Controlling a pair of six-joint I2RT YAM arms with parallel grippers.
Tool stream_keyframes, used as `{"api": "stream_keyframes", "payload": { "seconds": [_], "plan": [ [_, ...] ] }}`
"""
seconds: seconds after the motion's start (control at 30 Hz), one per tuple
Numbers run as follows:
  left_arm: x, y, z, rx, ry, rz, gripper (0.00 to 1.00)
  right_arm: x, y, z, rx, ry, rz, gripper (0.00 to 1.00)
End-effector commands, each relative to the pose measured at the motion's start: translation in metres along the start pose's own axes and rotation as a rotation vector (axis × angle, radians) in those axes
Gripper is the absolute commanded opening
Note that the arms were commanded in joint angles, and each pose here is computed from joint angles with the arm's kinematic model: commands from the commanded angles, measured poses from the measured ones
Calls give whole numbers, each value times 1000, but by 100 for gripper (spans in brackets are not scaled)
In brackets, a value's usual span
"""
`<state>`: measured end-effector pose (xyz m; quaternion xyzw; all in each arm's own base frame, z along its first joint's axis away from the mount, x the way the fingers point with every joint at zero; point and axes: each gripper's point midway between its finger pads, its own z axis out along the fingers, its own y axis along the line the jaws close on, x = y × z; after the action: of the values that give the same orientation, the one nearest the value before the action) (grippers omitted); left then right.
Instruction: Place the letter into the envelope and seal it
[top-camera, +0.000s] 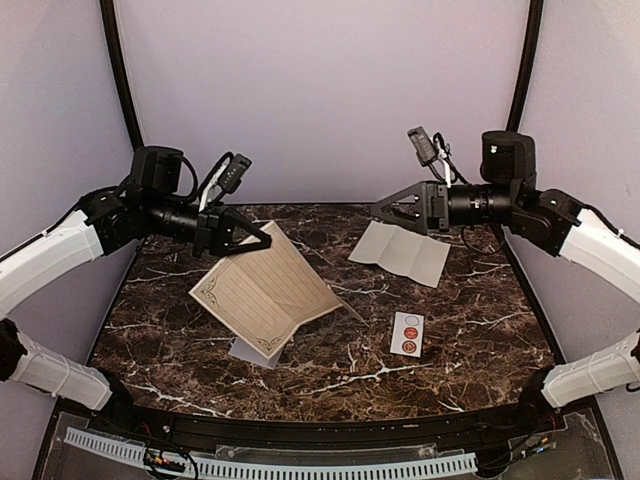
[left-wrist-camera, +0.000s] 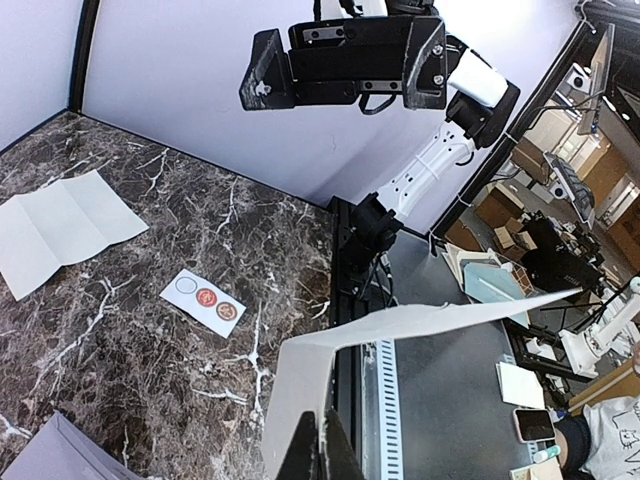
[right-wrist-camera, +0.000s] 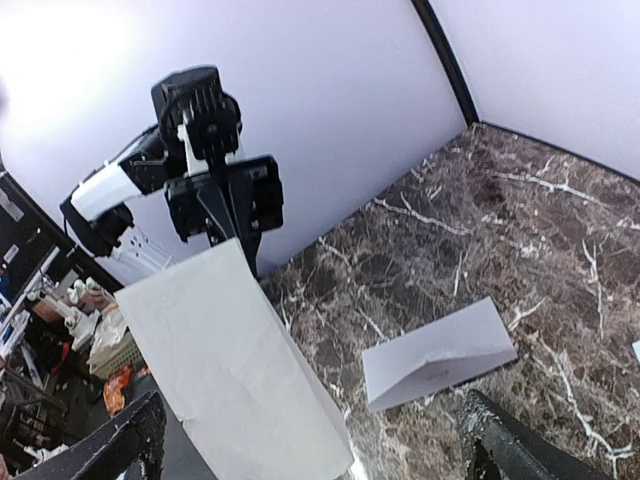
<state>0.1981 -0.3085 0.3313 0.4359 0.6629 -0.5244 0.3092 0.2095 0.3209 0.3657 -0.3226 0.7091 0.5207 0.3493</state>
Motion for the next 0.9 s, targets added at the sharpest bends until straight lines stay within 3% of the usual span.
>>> {"api": "stream_keyframes", "payload": {
  "seconds": [0.0, 0.3, 0.53, 0.7, 0.87],
  "plan": [
    [-5, -10, -2, 27, -16, 3, 0, -30, -2, 5, -9, -127, -35, 99],
    [-15, -20, -4, 66, -33, 5, 0, 36, 2, 62, -13, 161, -70, 99],
    [-25, -29, -4, 111, -40, 7, 0, 56, 38, 98, -174, 221, -92, 96],
    [-27, -33, -5, 130, -34, 5, 0, 62, 46, 116, -228, 251, -95, 84],
    [-26, -33, -5, 132, -28, 2, 0, 60, 54, 117, -261, 250, -95, 61]
  ]
}}
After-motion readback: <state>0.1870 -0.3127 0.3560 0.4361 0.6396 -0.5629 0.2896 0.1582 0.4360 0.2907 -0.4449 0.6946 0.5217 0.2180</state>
